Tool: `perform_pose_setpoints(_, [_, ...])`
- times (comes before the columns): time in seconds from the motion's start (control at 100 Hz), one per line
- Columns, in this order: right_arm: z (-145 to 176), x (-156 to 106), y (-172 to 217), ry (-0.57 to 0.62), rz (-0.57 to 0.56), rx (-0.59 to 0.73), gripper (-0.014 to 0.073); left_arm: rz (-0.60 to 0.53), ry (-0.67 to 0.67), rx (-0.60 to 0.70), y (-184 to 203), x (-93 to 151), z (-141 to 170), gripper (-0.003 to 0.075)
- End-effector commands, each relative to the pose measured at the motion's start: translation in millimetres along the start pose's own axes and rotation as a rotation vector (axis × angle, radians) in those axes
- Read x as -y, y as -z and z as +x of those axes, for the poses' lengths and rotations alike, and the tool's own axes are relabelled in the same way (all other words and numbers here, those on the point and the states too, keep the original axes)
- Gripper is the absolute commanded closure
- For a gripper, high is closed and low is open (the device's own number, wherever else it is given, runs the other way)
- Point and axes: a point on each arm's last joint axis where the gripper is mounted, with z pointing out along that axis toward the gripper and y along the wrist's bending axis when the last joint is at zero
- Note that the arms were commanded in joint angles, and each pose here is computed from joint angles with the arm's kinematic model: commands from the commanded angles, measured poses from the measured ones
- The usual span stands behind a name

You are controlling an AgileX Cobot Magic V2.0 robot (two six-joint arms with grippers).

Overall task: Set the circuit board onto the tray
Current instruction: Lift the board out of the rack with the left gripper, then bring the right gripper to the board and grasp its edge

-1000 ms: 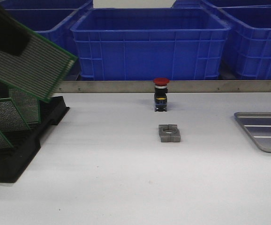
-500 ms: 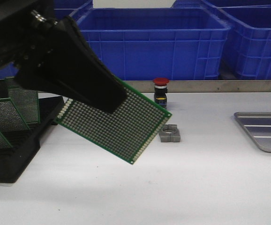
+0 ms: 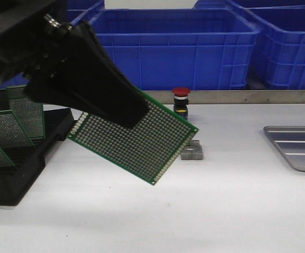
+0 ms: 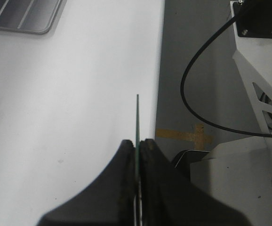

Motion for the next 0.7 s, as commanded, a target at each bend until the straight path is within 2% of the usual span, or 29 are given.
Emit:
perform_pose_setpoints(0.0, [-25, -2, -2, -0.014, -0.003, -0.069, 0.0706, -0.012, 0.006, 0.075, 8, 3, -15, 0.0741])
perform_pose_setpoints(0.18, [-46, -6, -18, -0.069, -0.027, -0.220, 0.0701, -0.010, 0.006, 0.075, 8, 3, -15, 0.0741])
perform_pose_setpoints(0.25, [-52, -8, -27, -0.075, -0.041, -0.266, 0.0666, -0.010, 0.006, 0.075, 8, 3, -15, 0.0741])
perform_pose_setpoints(0.32, [-55, -11, -35, -0.054, -0.071, -0.310, 0.0582, -0.010, 0.006, 0.075, 8, 3, -15, 0.0741])
perform_pose_setpoints(0.4, [-57, -17, -43, -0.037, -0.141, -0.338, 0.0412, -0.010, 0.006, 0.075, 8, 3, -15, 0.0741])
perform_pose_setpoints(0.5, [-58, -30, -48, 0.004, -0.265, -0.329, 0.0251, -0.010, 0.006, 0.075, 8, 3, -15, 0.0741])
perform_pose_setpoints(0.56, [-59, -39, -49, 0.064, -0.344, -0.303, 0.0209, -0.010, 0.006, 0.075, 8, 3, -15, 0.0741])
perform_pose_setpoints(0.69, [-61, -60, -48, 0.186, -0.525, -0.249, 0.0204, -0.010, 0.006, 0.075, 8, 3, -15, 0.0741])
